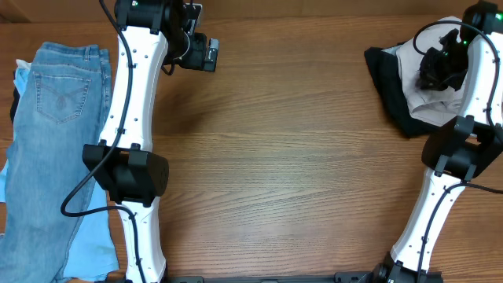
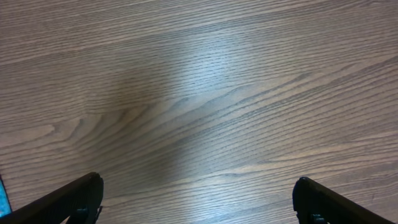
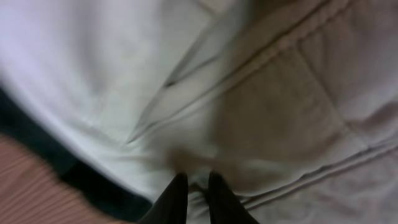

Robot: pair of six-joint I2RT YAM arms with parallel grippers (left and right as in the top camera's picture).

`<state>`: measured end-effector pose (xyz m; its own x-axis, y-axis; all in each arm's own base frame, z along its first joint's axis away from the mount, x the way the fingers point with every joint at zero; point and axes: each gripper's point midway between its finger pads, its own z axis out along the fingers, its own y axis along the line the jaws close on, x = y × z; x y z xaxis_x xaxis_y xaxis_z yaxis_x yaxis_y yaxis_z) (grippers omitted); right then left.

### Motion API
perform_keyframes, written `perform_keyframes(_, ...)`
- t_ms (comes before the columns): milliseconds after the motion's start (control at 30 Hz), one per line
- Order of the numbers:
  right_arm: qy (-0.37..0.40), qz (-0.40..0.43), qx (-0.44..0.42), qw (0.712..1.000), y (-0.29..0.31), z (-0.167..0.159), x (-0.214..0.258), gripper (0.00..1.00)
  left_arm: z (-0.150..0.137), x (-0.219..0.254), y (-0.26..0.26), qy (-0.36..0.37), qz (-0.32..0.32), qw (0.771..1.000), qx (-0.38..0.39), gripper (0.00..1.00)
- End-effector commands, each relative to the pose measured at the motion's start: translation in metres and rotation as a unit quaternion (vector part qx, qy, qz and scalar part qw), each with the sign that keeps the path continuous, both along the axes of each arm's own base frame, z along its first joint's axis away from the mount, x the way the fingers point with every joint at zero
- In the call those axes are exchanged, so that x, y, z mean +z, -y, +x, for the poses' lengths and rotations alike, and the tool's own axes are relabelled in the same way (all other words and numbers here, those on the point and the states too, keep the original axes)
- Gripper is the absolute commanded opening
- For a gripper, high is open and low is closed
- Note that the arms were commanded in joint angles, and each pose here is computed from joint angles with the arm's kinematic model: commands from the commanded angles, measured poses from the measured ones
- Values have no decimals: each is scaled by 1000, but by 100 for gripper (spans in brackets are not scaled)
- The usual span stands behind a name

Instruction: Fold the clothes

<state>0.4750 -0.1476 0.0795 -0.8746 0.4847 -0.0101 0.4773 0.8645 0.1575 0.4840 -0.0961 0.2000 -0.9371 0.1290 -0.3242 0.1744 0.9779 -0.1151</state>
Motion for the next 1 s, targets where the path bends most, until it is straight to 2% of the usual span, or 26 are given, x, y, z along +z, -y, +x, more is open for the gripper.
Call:
perform_keyframes(0, -18, -37, -3, 999, 16, -3, -24, 16, 0, 26, -1, 34, 2, 999, -9, 100)
perform_keyframes(67, 0, -43, -3, 999, 20, 11, -49, 16, 0, 26, -1, 35, 2, 999, -10, 100)
perform_keyframes(133, 18, -48, -10, 999, 18, 23, -72, 10, 0, 26, -1, 34, 2, 999, -10, 100)
perform_keyframes(233, 45, -56, -10, 997, 9, 40, -87, 10, 0, 26, -1, 35, 2, 999, -9, 100)
perform_keyframes(367, 108, -69, -19, 992, -1, 76, -80, 11, 0, 26, -1, 34, 2, 999, -10, 100)
perform_keyframes(533, 112, -56, -16, 992, -7, 78, -74, 7, -3, 24, -1, 28, 4, 1000, -10, 100)
perform_keyframes(633, 145, -54, -4, 988, -10, 83, -25, 9, -3, 24, -2, 29, 5, 1000, -9, 100)
perform_keyframes(700, 183, -59, -2, 981, -12, 84, 28, 23, -2, 24, -3, 29, 7, 1000, -8, 100)
perform_keyframes(733, 204, -58, 2, 977, -16, 81, 58, 38, -2, 24, -4, 29, 9, 1000, -7, 100)
perform_keyframes(800, 247, -63, 12, 967, -28, 64, 129, 77, -4, 24, -4, 26, 11, 1000, -7, 100)
perform_keyframes(867, 269, -67, 22, 960, -44, 47, 171, 100, -4, 24, -4, 26, 10, 1000, -7, 100)
perform_keyframes(967, 309, -65, 57, 947, -90, 17, 233, 100, -4, 24, -4, 26, 10, 1000, -7, 100)
